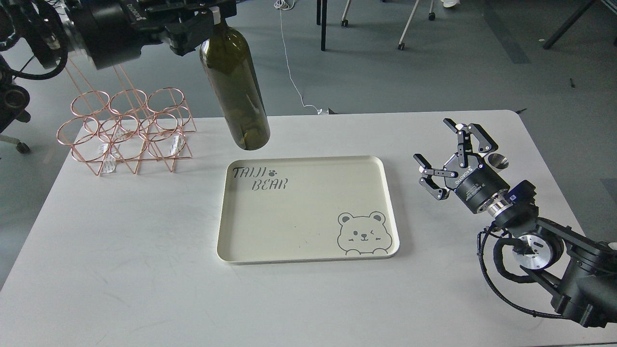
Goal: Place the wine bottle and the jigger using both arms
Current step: 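Lift the bottle and carry it over the copper rack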
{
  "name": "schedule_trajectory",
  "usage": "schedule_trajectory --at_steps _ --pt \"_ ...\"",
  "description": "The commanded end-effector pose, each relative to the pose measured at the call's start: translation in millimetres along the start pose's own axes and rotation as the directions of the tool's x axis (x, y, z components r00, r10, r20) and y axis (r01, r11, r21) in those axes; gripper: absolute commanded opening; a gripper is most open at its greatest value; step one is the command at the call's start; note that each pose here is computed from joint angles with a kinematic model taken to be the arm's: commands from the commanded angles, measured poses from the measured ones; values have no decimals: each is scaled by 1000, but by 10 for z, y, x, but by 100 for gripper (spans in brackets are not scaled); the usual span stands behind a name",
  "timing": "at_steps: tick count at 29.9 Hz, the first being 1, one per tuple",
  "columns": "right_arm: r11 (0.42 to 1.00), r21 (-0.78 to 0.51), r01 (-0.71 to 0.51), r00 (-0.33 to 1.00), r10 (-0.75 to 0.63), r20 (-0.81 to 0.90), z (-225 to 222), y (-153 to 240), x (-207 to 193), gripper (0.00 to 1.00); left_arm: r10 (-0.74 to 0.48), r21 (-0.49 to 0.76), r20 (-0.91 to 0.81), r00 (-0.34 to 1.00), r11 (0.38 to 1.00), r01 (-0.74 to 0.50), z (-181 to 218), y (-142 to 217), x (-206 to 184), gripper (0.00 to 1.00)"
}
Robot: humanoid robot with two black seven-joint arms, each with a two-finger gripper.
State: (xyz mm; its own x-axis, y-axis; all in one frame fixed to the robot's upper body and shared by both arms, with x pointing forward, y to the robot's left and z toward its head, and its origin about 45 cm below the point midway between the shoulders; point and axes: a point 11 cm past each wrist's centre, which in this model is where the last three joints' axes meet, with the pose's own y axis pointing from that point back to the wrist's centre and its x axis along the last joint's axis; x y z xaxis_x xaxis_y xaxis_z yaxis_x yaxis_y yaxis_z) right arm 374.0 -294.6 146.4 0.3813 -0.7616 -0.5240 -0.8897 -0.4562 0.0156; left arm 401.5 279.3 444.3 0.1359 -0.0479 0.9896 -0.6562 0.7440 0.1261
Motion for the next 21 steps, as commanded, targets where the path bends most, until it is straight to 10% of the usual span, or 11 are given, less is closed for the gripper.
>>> schedule_trajectory --at_steps 1,21 --pt "1000 -3 1 1000 -1 2 18 0 -6 99 1 91 -23 1000 996 1 -265 243 82 20" --pt "1000 -3 4 1000 -4 4 30 -11 -18 99 62 358 -101 993 934 -22 -1137 579 -144 20"
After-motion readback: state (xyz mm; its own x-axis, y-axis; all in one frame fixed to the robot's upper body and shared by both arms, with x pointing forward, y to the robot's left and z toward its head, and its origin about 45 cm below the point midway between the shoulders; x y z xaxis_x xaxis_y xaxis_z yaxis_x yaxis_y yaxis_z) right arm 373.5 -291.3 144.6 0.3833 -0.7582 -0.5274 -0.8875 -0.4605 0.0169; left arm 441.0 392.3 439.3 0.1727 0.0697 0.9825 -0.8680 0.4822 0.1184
